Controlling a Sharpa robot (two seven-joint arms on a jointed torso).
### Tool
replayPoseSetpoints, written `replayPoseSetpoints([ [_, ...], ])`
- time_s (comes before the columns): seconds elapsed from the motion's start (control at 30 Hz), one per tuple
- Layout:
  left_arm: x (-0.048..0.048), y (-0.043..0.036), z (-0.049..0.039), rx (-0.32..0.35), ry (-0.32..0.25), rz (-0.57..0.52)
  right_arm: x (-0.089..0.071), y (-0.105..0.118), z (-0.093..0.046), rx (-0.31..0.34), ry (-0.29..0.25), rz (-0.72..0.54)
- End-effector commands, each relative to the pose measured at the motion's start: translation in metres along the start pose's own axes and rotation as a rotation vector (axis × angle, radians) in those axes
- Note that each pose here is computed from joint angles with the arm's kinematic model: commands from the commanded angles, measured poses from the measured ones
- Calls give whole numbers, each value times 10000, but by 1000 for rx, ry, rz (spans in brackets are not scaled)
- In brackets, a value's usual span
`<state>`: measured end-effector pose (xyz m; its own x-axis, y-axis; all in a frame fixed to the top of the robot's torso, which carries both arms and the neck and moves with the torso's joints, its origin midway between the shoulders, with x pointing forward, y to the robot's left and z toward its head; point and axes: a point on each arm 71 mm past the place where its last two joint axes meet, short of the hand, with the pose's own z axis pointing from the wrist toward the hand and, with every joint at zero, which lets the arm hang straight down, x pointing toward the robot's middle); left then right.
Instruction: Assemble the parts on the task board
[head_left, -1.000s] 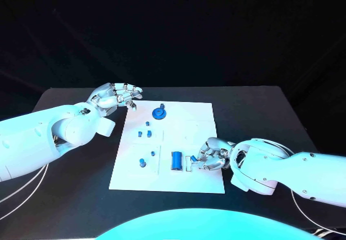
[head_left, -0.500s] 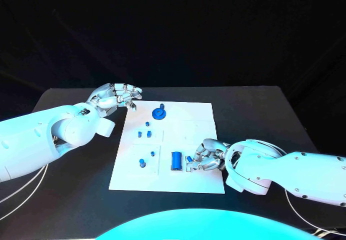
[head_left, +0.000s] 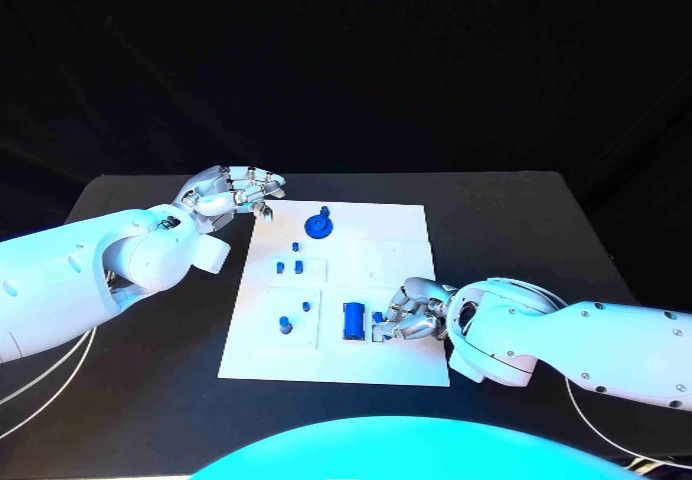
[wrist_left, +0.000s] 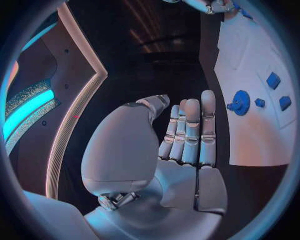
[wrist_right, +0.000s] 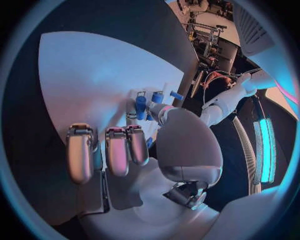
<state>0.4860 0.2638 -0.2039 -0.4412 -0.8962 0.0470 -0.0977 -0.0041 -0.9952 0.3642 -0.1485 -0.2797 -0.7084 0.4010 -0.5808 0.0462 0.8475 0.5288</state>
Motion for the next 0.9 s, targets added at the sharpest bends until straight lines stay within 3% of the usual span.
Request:
replayPoseSetpoints([
  [0.03,28,-8,3,5,21,-6,12,2,9,1,9,-11],
  [0.9,17,-5,-1,1,20,-1,23,17,44,-13,21,-11],
])
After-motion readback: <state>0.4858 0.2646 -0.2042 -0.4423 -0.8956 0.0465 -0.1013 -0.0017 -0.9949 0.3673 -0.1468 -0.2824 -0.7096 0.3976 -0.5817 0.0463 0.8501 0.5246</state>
